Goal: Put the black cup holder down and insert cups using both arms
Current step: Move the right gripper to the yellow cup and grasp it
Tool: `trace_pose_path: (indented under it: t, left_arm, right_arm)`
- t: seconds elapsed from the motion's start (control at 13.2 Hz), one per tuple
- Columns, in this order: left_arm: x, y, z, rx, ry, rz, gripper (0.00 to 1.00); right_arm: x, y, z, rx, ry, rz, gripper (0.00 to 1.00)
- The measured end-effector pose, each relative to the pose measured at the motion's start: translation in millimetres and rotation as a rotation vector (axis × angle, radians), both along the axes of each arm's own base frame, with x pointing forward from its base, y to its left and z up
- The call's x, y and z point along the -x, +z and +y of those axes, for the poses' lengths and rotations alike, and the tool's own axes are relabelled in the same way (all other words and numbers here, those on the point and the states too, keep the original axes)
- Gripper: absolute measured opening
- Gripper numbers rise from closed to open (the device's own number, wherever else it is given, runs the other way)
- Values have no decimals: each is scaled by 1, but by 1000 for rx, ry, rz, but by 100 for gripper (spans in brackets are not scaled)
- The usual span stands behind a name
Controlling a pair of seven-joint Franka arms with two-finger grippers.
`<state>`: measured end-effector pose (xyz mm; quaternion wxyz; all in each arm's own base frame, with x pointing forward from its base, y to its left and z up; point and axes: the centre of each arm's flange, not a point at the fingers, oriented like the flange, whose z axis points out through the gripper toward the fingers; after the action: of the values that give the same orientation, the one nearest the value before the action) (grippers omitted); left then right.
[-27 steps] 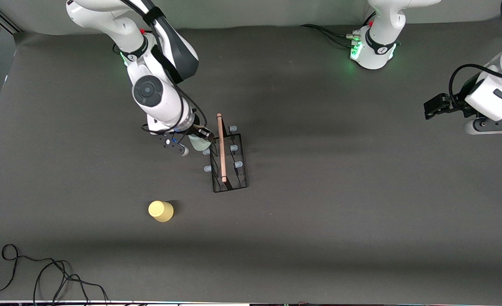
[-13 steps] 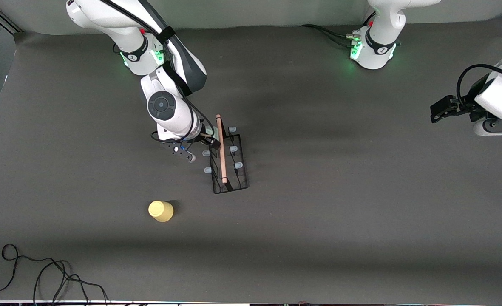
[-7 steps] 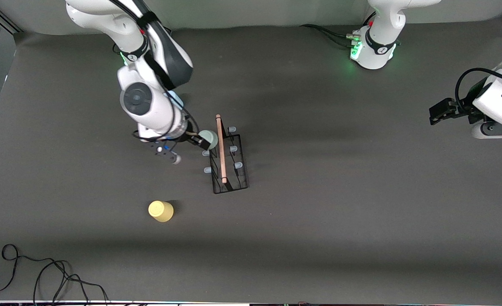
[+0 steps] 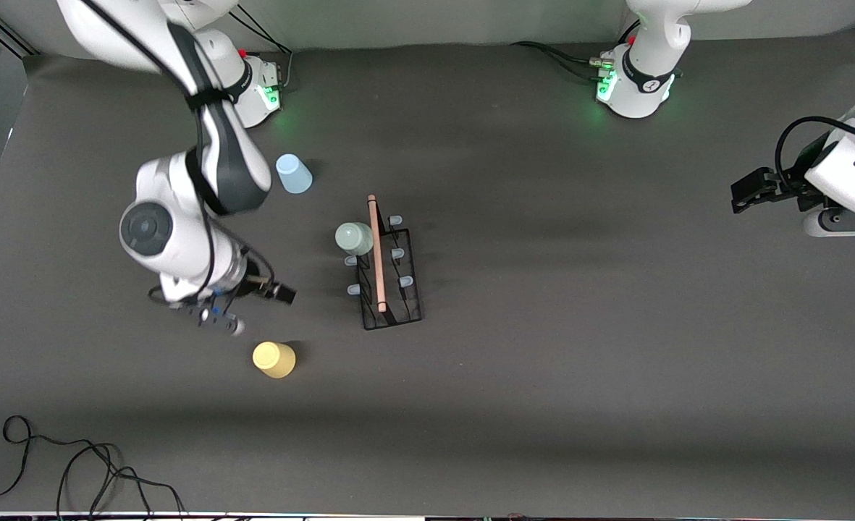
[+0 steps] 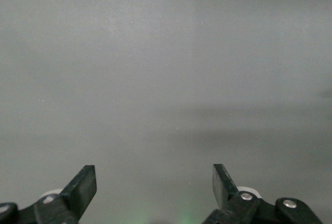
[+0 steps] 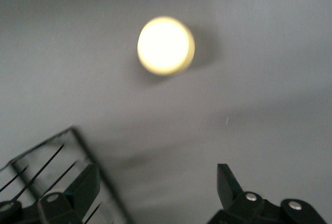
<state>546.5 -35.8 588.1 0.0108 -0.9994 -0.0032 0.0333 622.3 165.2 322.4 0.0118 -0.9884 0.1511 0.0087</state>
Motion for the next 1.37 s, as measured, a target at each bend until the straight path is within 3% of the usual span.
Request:
trace_pose_path:
  t: [0.3, 0.46, 0.76, 0.91, 0.99, 1.14, 1.37]
  left_arm:
    - [0, 0, 0, -1, 0, 0, 100]
    - [0, 0, 0, -2, 0, 0, 100]
    - [0, -1, 1, -4, 0, 1, 100]
    - [0, -1, 1, -4, 0, 1, 100]
    - [0, -1, 1, -4, 0, 1, 100]
    - [0, -1, 1, -4, 0, 1, 100]
    - [0, -1, 1, -4, 0, 1, 100]
  right_arm:
    - [-46, -46, -9, 39, 90, -36, 100]
    - [-61, -69, -7, 8, 78, -45, 100]
    - [-69, -108, -5, 9, 106, -31, 99]
    - [-68, -118, -6, 14, 116, -23, 85]
    - [-69, -117, -5, 12, 119, -28, 71]
    - [-74, -106, -3, 6, 125, -42, 69]
    - [-74, -46, 5, -36, 112, -6, 69]
